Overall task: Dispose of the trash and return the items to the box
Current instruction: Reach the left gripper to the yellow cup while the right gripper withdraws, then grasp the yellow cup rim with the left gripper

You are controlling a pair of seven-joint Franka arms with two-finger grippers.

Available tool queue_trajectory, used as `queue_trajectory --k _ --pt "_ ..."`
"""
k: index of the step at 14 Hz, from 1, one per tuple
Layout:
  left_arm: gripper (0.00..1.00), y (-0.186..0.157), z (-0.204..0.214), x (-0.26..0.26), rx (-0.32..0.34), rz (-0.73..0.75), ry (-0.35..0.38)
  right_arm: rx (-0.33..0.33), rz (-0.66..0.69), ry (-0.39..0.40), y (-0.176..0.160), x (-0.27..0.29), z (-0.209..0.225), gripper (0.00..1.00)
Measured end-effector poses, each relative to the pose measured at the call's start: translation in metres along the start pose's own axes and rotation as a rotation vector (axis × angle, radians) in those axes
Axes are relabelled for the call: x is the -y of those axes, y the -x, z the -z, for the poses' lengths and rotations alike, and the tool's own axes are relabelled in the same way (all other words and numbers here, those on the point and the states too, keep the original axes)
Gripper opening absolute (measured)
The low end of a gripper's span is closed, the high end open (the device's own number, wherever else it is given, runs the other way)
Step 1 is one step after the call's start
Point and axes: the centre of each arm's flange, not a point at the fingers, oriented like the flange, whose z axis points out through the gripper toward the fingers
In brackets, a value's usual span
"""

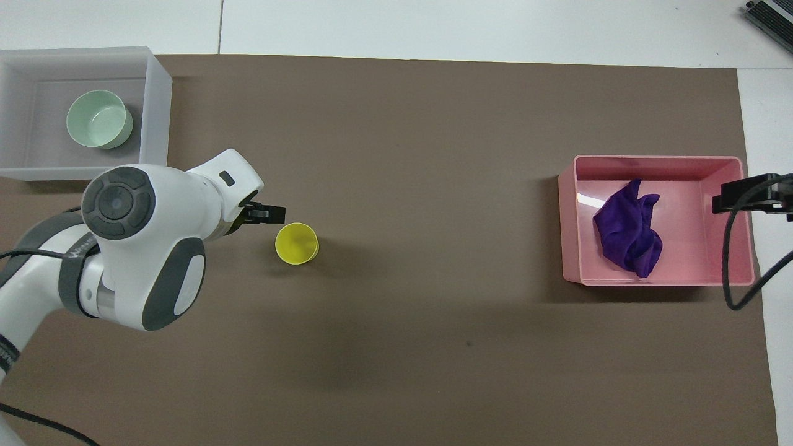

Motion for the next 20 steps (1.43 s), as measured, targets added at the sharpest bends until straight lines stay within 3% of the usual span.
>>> queue_trajectory --k 7,8,10,16,17,20 --pt "1.00 0.033 -0.040 -0.020 -0.008 -0.030 0.011 0.003 0.019 0.000 0.000 0.005 -0.001 1.00" --pt "0.90 0.035 -0.042 -0.023 -0.005 -0.034 0.011 0.005 0.024 0.000 0.000 0.005 -0.002 1.00" --pt "0.87 0.037 -0.047 -0.028 -0.006 -0.026 0.015 0.008 0.027 0.001 0.000 0.005 -0.004 1.00" --pt "0.08 0.035 -0.048 -0.030 -0.013 -0.003 0.018 0.011 0.029 0.001 0.001 0.006 -0.005 1.00" --pt "0.03 0.032 -0.044 -0.028 -0.021 0.001 0.018 0.011 0.029 0.001 0.001 0.006 -0.005 1.00" --pt "0.03 0.011 -0.012 -0.008 -0.016 0.044 0.006 0.011 0.029 0.001 0.001 0.006 -0.005 1.00"
